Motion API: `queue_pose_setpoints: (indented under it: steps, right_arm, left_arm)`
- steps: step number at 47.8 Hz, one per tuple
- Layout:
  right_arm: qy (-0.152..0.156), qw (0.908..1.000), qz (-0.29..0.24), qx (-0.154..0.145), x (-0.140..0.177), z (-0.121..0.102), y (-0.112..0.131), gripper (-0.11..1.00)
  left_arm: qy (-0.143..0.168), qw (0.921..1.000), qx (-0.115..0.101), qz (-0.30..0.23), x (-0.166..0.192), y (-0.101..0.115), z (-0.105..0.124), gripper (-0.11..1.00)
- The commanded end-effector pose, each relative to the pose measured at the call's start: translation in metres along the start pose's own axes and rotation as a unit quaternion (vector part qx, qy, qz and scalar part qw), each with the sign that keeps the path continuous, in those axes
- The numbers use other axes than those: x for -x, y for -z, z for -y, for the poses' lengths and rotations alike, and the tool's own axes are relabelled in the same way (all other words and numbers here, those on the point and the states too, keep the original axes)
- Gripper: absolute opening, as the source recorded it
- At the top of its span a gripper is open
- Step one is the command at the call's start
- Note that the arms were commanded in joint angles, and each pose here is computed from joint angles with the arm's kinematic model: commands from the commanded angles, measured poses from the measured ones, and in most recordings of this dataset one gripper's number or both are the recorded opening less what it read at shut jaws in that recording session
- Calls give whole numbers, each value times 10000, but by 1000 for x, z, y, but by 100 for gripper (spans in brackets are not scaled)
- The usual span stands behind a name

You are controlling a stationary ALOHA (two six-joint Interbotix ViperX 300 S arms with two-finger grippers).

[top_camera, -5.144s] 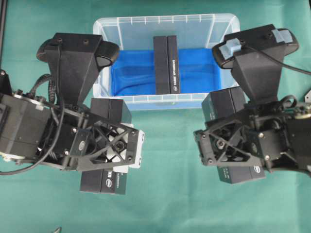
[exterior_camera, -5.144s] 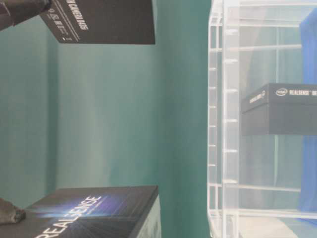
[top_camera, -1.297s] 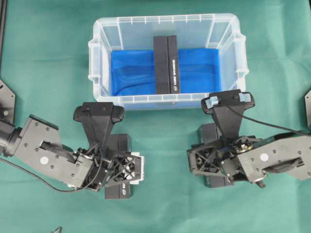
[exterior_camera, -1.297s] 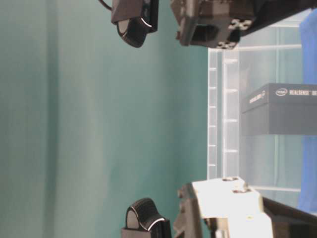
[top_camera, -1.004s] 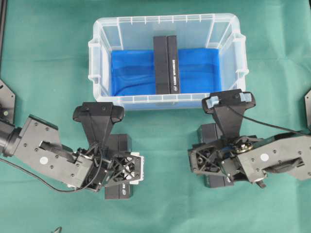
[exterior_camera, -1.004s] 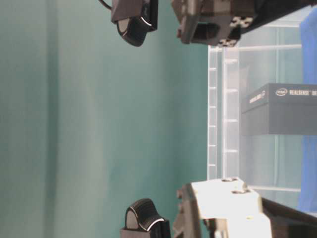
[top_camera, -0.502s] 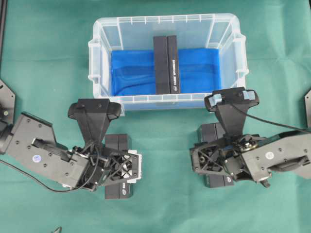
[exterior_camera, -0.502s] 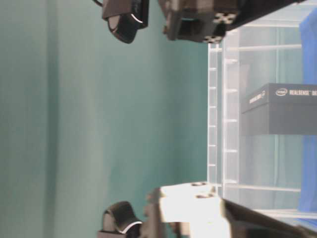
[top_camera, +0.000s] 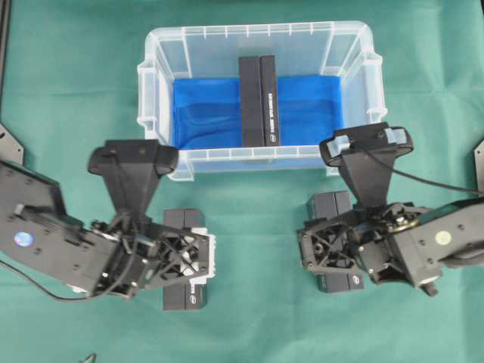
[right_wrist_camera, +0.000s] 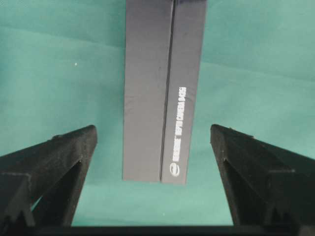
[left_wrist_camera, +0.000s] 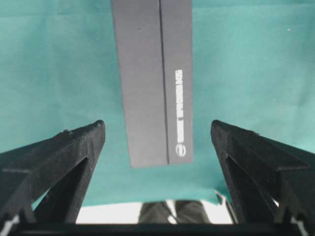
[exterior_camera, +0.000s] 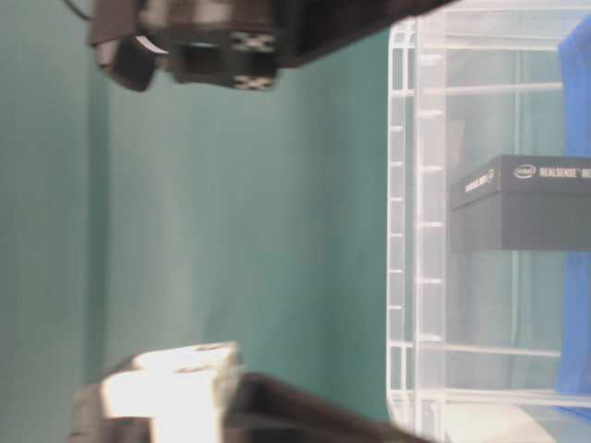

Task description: Take the box out of the case with both arms.

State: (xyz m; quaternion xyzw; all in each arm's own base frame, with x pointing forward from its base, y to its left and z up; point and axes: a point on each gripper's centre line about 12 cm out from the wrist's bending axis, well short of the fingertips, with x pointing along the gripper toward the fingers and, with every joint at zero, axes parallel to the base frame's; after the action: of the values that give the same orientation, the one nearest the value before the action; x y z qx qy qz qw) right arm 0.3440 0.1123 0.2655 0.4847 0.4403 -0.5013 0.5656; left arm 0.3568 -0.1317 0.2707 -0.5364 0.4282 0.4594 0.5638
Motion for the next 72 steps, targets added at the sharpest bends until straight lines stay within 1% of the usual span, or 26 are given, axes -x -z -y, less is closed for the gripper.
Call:
queue_pose_setpoints:
  steps: [1,10,18,21,25,55,63,72]
  right_arm:
    - [-241,9997,-64,22,27,-1,-5,92]
    - [-204,9997,5,128,52,-1,-13,92]
    - [-115,9997,94,191,73,1,-18,92]
    - [-97,9997,100,208,79,1,-20,92]
    - [-84,9996,111,246,84,2,-21,92]
    - [-67,9996,117,260,84,2,-21,92]
    - [-40,9996,77,270,85,5,-21,92]
    - [-25,9996,-17,276,88,20,-22,92]
  left_arm:
    - [281,9996,59,-79,33,-4,1,92]
    - [388,9992,103,-53,64,-10,2,92]
    - [448,9990,-14,-69,83,-12,7,92]
    - [422,9991,-58,-41,89,-14,9,91]
    - [299,9995,-82,18,90,-17,8,91]
    - [277,9996,-96,29,91,-17,9,91]
    - [320,9994,-117,-8,96,-16,3,91]
    - [248,9996,-112,-6,104,-14,-12,91]
